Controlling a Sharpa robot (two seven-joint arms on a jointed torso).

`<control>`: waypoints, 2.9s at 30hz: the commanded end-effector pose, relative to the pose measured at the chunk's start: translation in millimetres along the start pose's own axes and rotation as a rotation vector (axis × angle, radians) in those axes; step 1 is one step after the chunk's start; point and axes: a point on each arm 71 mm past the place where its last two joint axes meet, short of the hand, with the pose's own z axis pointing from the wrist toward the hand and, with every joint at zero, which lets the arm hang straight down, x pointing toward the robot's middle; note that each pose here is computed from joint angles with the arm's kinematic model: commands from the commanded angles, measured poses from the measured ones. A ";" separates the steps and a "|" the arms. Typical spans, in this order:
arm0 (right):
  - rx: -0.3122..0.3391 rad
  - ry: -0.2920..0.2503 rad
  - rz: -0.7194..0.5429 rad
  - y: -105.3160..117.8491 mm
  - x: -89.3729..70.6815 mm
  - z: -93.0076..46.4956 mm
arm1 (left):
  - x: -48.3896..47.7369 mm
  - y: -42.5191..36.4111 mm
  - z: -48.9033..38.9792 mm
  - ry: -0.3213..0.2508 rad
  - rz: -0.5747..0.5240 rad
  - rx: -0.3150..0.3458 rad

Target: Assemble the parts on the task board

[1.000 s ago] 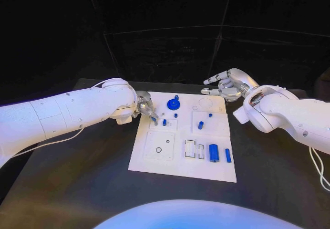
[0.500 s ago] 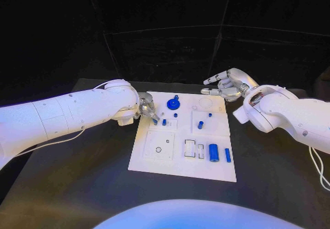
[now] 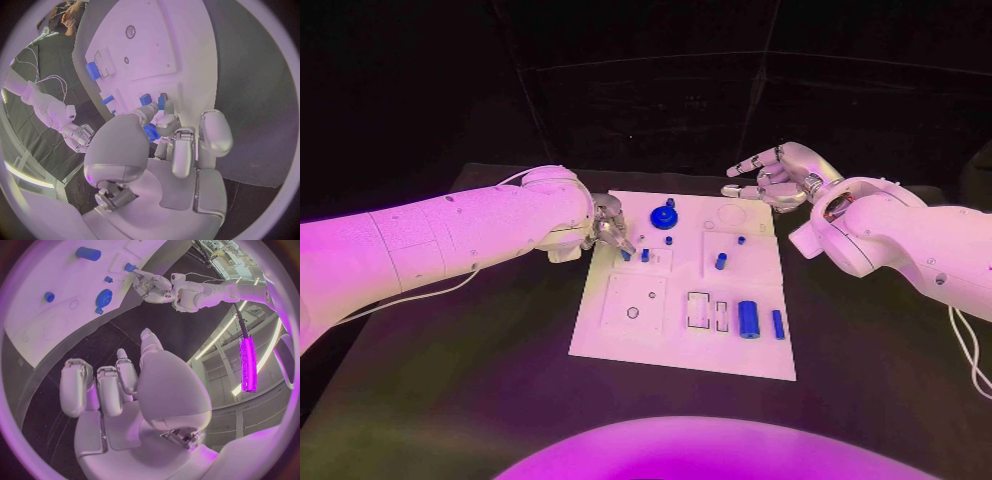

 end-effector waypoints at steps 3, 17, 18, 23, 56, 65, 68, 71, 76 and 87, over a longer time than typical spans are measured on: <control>-0.003 0.011 0.002 1.2 0.4 0.4 | 3.2 1.5 -0.8 0.029 0.024 -0.019; -0.004 0.014 0.003 1.4 1.1 1.1 | 3.8 2.4 -1.5 0.032 0.026 -0.026; -0.004 0.014 0.003 1.4 1.1 1.1 | 3.7 2.5 -1.4 0.031 0.025 -0.027; -0.005 0.014 0.003 1.6 1.2 1.1 | 3.7 1.2 -0.9 0.030 0.025 -0.025; -0.002 0.009 0.003 1.9 1.1 1.1 | -0.7 -1.2 6.2 0.008 0.013 -0.040; -0.003 0.011 0.003 2.0 1.3 1.2 | -0.5 0.1 6.5 0.019 0.019 -0.044; -0.003 0.011 0.003 2.0 1.5 1.2 | 0.3 -0.6 6.3 0.026 0.024 -0.042; -0.003 0.011 0.003 2.0 1.4 1.1 | 0.7 -1.3 5.9 0.027 0.024 -0.038; -0.002 0.011 0.003 1.7 1.1 1.0 | 0.6 -2.0 5.7 0.021 0.021 -0.033; -0.002 0.008 0.003 1.6 0.9 1.2 | -1.7 -0.9 5.8 -0.006 0.005 -0.031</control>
